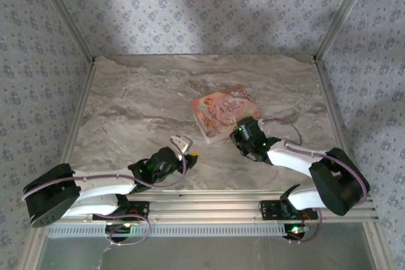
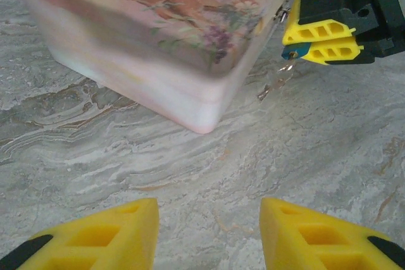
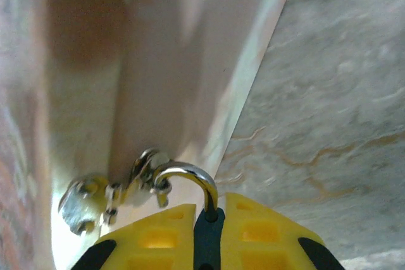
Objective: Unlock the padlock with the key
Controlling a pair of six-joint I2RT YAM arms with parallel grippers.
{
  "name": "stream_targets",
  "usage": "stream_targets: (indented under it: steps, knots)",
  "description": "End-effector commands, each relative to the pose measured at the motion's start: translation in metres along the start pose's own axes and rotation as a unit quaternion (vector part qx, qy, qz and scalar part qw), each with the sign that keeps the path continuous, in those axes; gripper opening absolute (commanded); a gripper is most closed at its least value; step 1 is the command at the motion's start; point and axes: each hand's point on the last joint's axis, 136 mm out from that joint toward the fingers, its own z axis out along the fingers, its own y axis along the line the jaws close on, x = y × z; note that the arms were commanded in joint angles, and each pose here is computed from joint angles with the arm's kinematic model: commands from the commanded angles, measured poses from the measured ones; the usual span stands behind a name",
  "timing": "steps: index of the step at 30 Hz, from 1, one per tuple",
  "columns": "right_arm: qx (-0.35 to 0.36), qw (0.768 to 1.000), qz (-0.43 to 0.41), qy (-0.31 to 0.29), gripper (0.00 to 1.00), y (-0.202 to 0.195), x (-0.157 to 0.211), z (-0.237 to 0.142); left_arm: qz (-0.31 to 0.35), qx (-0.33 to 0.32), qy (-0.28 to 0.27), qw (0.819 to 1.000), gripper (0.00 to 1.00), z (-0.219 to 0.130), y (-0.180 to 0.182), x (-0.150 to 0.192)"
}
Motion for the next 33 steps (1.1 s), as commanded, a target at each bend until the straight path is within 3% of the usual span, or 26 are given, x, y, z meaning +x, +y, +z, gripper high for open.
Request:
stream_targets:
  steps: [1, 7, 17, 26, 27, 28, 33]
  knots:
    - [0.003, 1.000, 0.015, -0.006, 0.00, -0.006, -0.009, -0.001, 0.003, -0.010, -0.017, 1.000, 0.46, -0.002, 0.003, -0.015]
    - [0.001, 0.999, -0.020, -0.029, 0.00, 0.007, -0.027, -0.017, 0.000, -0.010, -0.015, 1.000, 0.46, -0.002, 0.003, -0.014]
    - [0.011, 0.997, -0.078, 0.004, 0.00, 0.005, -0.026, -0.016, 0.001, -0.016, -0.015, 1.000, 0.46, -0.005, 0.006, -0.015]
    - [0.008, 0.994, -0.106, -0.036, 0.00, 0.017, -0.043, -0.049, 0.005, -0.054, 0.003, 0.999, 0.49, -0.014, 0.020, -0.023]
    - [0.006, 0.993, -0.111, -0.039, 0.00, 0.020, -0.044, -0.054, 0.002, -0.068, 0.007, 0.998, 0.62, -0.016, 0.025, -0.026]
    - [0.004, 0.992, -0.116, -0.040, 0.00, 0.022, -0.045, -0.058, -0.002, -0.083, 0.009, 0.997, 0.96, -0.019, 0.031, -0.031]
    - [-0.010, 0.989, -0.150, -0.015, 0.00, 0.038, -0.034, -0.070, -0.025, -0.150, 0.028, 0.988, 0.98, -0.039, 0.062, -0.050]
